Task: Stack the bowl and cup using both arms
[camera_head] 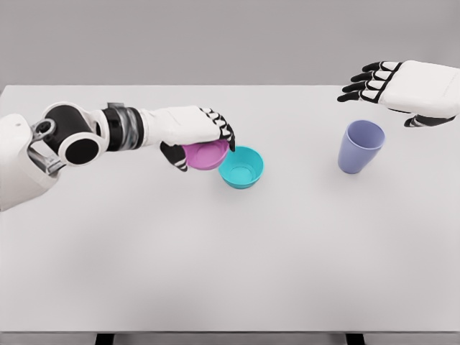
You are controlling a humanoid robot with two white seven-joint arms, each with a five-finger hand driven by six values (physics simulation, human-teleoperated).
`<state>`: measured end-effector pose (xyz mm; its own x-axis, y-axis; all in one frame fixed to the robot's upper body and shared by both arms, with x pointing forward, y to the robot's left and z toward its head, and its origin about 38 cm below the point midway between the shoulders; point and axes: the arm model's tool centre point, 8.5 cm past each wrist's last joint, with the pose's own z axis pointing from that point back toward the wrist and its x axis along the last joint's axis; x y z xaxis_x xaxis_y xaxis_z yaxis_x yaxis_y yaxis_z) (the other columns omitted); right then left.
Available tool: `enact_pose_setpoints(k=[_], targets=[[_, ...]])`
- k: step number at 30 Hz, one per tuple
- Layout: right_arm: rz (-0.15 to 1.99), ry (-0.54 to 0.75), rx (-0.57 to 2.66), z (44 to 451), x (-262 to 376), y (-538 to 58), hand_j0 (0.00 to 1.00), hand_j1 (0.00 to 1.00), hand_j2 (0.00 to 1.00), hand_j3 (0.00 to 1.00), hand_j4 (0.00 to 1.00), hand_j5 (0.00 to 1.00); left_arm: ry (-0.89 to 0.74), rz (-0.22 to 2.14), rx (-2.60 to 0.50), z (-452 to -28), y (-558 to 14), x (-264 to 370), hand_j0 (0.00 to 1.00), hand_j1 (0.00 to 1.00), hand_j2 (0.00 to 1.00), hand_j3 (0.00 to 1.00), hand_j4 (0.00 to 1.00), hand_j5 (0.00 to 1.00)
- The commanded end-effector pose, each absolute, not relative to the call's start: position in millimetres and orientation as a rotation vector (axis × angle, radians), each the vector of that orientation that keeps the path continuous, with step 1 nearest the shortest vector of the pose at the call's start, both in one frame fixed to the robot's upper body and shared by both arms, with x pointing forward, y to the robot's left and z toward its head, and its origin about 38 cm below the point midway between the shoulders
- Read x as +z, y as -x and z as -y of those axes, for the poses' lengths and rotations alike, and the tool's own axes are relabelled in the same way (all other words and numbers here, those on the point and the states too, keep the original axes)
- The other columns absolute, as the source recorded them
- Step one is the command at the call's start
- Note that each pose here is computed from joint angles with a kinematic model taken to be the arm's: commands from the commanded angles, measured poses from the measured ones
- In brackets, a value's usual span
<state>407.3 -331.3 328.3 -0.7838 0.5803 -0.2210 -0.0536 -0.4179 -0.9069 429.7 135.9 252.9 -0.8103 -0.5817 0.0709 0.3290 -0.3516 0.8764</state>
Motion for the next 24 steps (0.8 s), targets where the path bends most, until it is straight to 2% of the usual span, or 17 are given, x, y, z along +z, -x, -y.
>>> enact_pose_setpoints(k=[1, 15, 24], targets=[[1.406, 0.733, 2.234, 332, 329, -407, 1.0, 1.0, 1.0, 1.0, 1.0, 1.0, -0.324, 1.347, -2.188, -127, -427, 253, 0.68, 0.68, 0.68, 0.68, 0.68, 0.68], [1.406, 0.733, 2.234, 332, 329, -407, 1.0, 1.0, 1.0, 1.0, 1.0, 1.0, -0.312, 1.403, -2.227, -93, -423, 253, 0.69, 0.69, 0.69, 0.69, 0.69, 0.69], [1.406, 0.733, 2.234, 332, 329, -407, 1.0, 1.0, 1.0, 1.0, 1.0, 1.0, -0.308, 1.402, -2.231, -85, -424, 247, 0.69, 0.69, 0.69, 0.69, 0.69, 0.69]])
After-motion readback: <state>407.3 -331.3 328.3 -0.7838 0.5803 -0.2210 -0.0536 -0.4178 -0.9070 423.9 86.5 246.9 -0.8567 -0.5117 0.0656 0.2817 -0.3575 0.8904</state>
